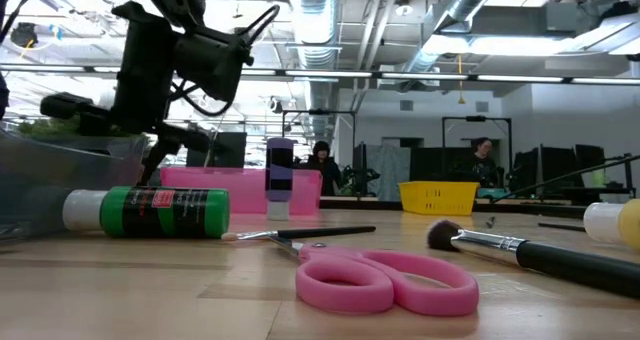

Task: Pick & Place Paint Supplies
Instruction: Put the orange paint bottle into the yellow bin

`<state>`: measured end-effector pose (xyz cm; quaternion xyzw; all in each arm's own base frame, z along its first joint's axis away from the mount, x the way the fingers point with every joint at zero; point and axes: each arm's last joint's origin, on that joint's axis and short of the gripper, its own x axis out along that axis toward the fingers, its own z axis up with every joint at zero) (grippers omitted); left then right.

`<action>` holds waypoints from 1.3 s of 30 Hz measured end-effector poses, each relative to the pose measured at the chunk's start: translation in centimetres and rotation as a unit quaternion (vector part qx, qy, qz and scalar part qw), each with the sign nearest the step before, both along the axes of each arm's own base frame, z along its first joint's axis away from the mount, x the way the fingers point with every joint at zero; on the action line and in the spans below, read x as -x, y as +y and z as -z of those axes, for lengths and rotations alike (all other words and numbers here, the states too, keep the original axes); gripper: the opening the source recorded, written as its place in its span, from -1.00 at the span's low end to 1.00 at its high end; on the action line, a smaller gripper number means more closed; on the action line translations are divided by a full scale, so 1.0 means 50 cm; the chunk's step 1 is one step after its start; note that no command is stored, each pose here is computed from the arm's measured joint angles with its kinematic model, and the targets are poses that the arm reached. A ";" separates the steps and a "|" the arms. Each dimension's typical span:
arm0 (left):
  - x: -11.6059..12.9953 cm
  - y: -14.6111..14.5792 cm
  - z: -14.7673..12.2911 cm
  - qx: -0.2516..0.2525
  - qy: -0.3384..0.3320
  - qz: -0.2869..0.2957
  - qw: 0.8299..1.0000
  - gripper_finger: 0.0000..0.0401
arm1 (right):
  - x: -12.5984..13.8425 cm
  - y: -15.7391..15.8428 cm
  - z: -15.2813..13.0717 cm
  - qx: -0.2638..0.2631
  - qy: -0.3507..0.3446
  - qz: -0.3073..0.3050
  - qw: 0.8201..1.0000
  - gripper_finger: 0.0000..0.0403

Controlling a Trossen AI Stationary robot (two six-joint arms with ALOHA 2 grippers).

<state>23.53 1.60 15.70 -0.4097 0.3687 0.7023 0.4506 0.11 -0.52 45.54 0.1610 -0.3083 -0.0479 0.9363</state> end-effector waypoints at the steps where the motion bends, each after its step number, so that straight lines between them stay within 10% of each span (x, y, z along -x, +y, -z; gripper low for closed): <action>1: 0.000 0.000 -0.001 0.002 0.003 0.009 1.000 -0.05 | 0.000 0.000 0.000 0.001 0.000 -0.002 1.000 -0.08; 39: 0.014 -0.004 0.038 0.064 0.021 0.125 0.990 -0.05 | -0.001 0.001 0.001 0.000 0.002 -0.016 1.000 -0.08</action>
